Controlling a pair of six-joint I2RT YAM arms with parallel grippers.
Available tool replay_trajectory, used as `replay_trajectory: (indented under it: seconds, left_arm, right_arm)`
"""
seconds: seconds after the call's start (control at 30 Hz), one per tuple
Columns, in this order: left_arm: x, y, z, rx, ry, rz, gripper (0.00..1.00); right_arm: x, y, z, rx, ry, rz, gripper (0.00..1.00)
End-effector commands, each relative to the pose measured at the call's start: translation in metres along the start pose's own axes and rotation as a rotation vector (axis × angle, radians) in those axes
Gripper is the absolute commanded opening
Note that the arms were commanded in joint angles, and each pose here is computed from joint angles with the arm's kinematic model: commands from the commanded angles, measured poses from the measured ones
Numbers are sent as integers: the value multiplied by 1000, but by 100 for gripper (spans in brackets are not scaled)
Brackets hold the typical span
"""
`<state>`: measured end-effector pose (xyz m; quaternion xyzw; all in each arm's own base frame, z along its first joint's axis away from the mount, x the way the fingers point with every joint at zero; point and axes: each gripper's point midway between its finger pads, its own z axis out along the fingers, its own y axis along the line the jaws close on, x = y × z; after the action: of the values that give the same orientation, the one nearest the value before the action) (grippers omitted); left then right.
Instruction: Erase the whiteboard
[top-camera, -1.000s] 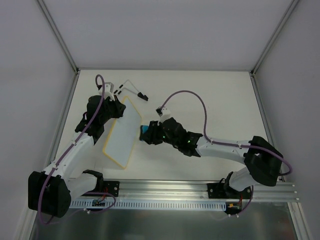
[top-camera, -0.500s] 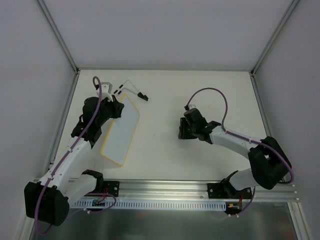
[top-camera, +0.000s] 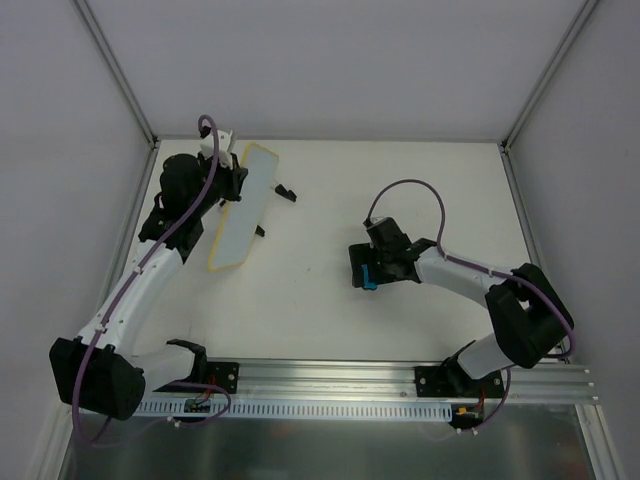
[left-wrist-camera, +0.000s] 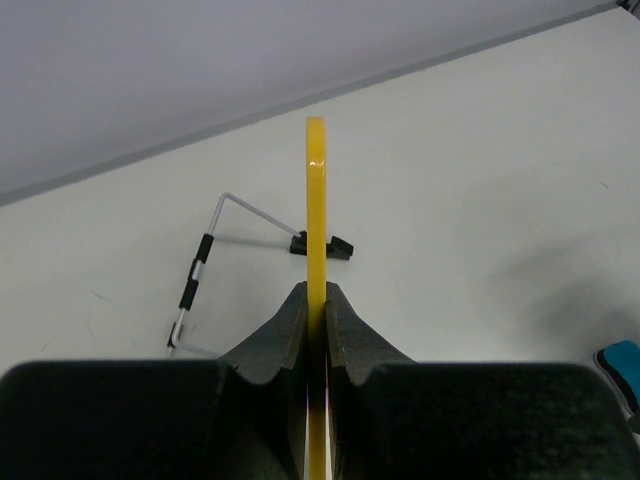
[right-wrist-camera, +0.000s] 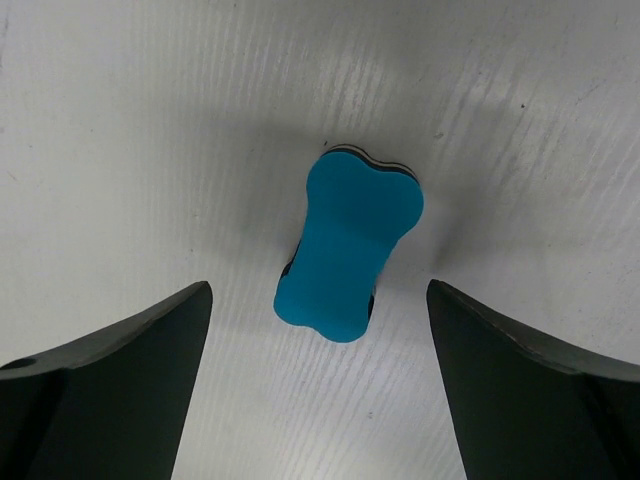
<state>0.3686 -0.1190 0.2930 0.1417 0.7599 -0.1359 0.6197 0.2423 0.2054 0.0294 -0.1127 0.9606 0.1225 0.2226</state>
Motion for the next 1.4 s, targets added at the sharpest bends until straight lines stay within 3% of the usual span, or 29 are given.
replay_trajectory:
  seconds: [0.0,0.07,0.33,0.67,1.0,1.37]
  left_arm:
    - [-56,-2,13,52,-120,157,0]
    - [-71,1,19,55,-135,196,0]
    - [-103,20,39,132,-144,219,0]
    - [-69,26,62,225,13,123,0]
    - [-35,23,74,270,137,36,0]
    - [-49,19,74,265,127,-86,0]
  right_arm:
    - [-13,10,-17,-50,-15,-37,94]
    - [-14,13,-21,-66,-18,-44,99]
    - [-21,21,-49,-126,-81,-81,99]
    - [-39,9,-67,-63,-188,-91,99]
    - [-28,3,-62,-47,-167,-81,99]
    - [-16,0,-52,-40,-129,-67,99]
